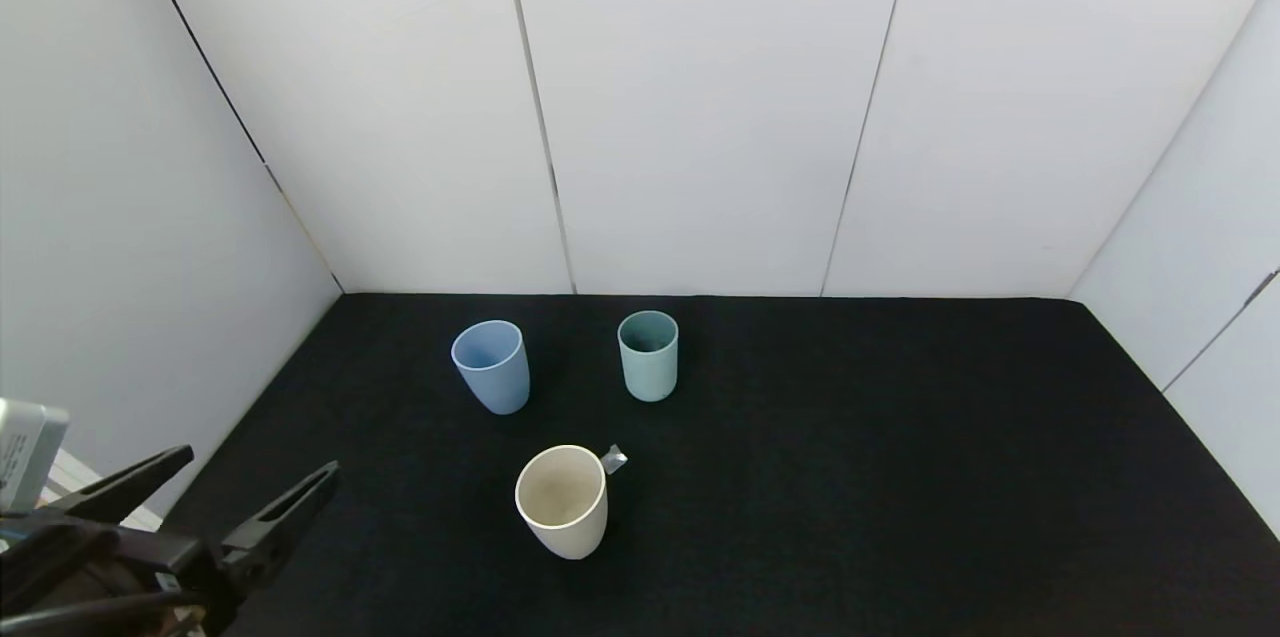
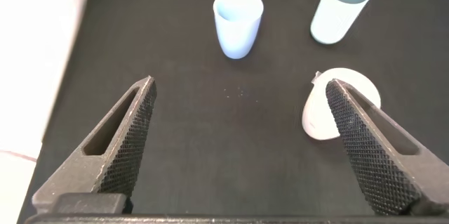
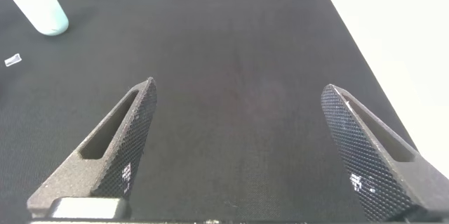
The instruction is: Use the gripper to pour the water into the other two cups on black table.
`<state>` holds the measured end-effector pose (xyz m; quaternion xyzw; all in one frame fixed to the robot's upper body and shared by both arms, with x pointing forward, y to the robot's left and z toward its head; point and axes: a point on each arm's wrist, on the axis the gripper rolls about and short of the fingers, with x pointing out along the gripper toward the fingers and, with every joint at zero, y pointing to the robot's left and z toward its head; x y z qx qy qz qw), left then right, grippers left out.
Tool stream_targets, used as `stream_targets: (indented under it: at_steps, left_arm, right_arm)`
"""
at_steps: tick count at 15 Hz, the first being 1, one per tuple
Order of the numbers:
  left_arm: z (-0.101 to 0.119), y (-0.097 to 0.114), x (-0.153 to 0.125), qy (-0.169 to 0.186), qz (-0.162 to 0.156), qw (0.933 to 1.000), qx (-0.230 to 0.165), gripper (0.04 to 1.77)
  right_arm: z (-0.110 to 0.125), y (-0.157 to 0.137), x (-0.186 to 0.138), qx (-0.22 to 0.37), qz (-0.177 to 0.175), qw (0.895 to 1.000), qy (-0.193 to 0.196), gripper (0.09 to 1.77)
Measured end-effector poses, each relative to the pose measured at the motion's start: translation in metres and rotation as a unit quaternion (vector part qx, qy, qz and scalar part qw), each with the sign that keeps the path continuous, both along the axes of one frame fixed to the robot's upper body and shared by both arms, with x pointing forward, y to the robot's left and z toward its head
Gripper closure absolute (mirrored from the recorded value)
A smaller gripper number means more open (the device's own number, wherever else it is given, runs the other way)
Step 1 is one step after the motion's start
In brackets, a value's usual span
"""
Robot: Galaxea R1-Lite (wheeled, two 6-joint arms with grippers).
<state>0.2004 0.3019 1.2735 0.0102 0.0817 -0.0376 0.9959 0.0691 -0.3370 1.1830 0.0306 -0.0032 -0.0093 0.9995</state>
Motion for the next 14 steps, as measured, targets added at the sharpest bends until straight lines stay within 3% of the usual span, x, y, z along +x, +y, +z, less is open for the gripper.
stream_targets:
  at_steps: [5,14]
  left_arm:
    - [-0.004,0.018,-0.034,0.004,0.014,0.9999,-0.004,0.09]
    - [-0.021,0.032,-0.105,-0.042,0.017,0.9987,-0.022,0.09]
  right_arm:
    - [0.000,0.000,0.000,0.000,0.000,1.000,0.000,0.15]
    - [0.000,0.000,0.000,0.000,0.000,1.000,0.000,0.15]
